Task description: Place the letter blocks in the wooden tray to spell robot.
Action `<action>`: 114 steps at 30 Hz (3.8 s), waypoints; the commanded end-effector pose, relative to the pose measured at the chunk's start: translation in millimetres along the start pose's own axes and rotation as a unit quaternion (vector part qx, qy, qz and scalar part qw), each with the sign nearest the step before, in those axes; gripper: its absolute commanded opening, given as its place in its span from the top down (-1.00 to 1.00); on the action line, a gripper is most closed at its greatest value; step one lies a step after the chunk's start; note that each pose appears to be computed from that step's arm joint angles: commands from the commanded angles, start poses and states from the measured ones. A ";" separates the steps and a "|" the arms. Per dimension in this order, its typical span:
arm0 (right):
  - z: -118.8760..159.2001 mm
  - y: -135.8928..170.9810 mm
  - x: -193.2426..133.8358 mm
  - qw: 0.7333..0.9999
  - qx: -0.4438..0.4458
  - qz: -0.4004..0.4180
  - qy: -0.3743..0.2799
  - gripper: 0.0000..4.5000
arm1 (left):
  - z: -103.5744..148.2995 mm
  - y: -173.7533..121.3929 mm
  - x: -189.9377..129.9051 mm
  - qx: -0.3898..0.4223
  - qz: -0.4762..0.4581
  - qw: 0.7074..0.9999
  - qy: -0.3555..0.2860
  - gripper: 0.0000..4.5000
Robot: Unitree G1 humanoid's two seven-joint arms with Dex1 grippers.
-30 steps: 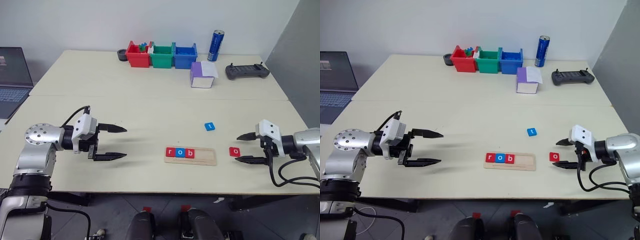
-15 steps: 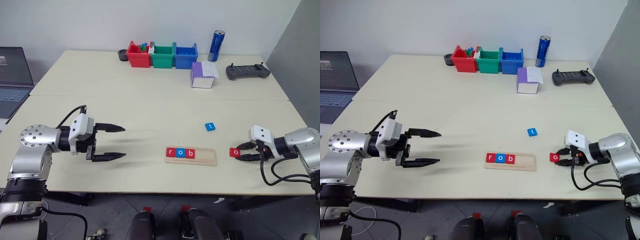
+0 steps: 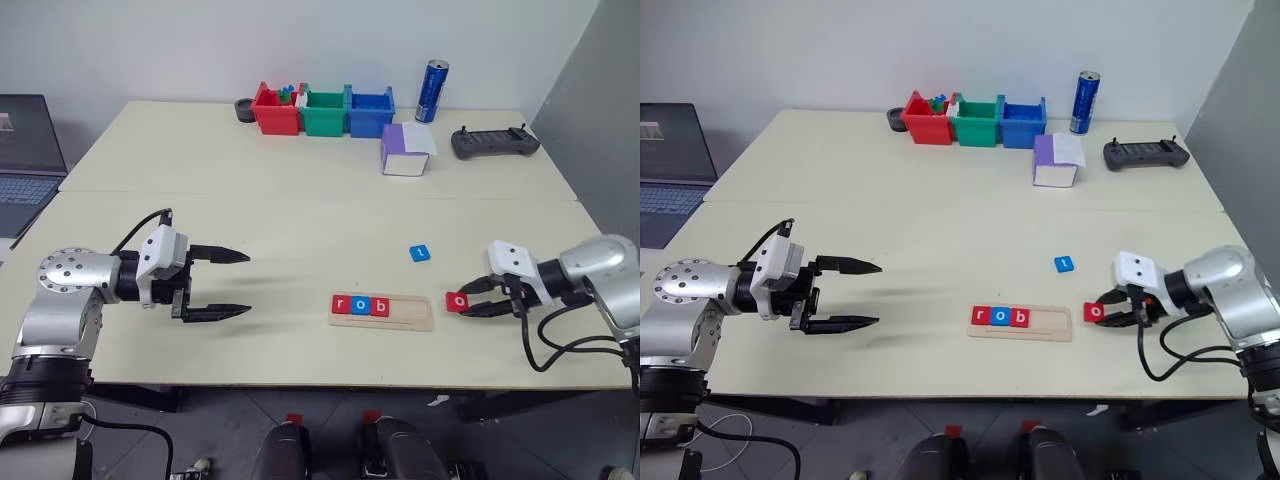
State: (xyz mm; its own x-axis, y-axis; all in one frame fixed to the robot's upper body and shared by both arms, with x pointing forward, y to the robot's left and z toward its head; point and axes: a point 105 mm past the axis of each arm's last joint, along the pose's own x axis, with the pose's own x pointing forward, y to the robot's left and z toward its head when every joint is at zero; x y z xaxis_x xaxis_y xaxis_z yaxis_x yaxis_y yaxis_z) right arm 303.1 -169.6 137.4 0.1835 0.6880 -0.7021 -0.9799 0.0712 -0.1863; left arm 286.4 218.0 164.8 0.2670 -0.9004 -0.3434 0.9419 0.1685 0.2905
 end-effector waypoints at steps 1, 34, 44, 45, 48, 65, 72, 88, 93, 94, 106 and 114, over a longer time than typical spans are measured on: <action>21.4 6.1 21.4 1.000 -0.028 0.014 -0.002 0.35 | 8.3 -1.3 -2.4 0.017 0.003 1.000 -0.002 -1.00; 21.2 -5.7 59.6 0.998 -0.043 0.009 0.041 0.35 | 10.0 -4.6 -11.4 0.015 0.026 1.000 0.005 -1.00; 23.1 -3.4 60.8 0.997 -0.055 0.020 0.041 0.35 | 9.3 -4.7 -10.8 0.015 0.028 0.999 0.006 -1.00; 23.1 -3.4 60.7 0.997 -0.056 0.020 0.041 0.35 | 9.2 -4.6 -10.6 0.016 0.029 0.999 0.006 -1.00; 23.9 -3.6 60.6 0.998 -0.049 0.017 0.038 0.35 | 8.8 -4.6 -10.6 0.016 0.029 0.999 0.006 -1.00; 41.8 -67.5 1.2 0.980 0.065 -0.183 -0.052 -0.99 | 9.9 -1.0 -11.2 0.019 0.031 0.999 0.006 -1.00; 13.8 -80.5 7.3 0.939 0.180 -0.289 -0.037 -0.99 | 9.2 -0.5 -12.8 0.018 0.034 0.999 0.007 -1.00; -19.5 -69.8 47.2 0.845 0.357 -0.397 -0.027 -0.43 | 9.3 2.0 -12.1 0.019 0.032 0.999 0.005 -1.00; -8.2 -71.6 47.4 0.835 0.363 -0.411 -0.041 0.35 | 9.5 4.8 -10.4 0.020 0.028 0.999 0.004 -1.00; -5.7 -72.1 44.3 0.834 0.362 -0.414 -0.043 0.36 | 9.8 5.5 -9.8 0.020 0.026 0.999 0.003 -1.00; -32.8 -9.9 -23.8 0.755 0.426 -0.499 0.002 0.36 | 7.0 10.3 -9.4 0.023 0.017 1.000 0.001 -1.00; -46.2 26.0 4.8 0.758 0.456 -0.465 0.040 0.36 | 5.7 12.5 -4.5 0.024 0.010 1.000 -0.006 -1.00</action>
State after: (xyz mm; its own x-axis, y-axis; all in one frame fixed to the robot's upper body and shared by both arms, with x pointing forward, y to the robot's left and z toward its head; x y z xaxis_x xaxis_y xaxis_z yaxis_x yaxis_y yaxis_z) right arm 284.3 -196.6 95.3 0.7888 0.0063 -0.6146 -0.0768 0.9931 -0.0884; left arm 294.3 223.2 165.3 0.2783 -0.8987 -0.3390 0.9376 0.1776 0.2990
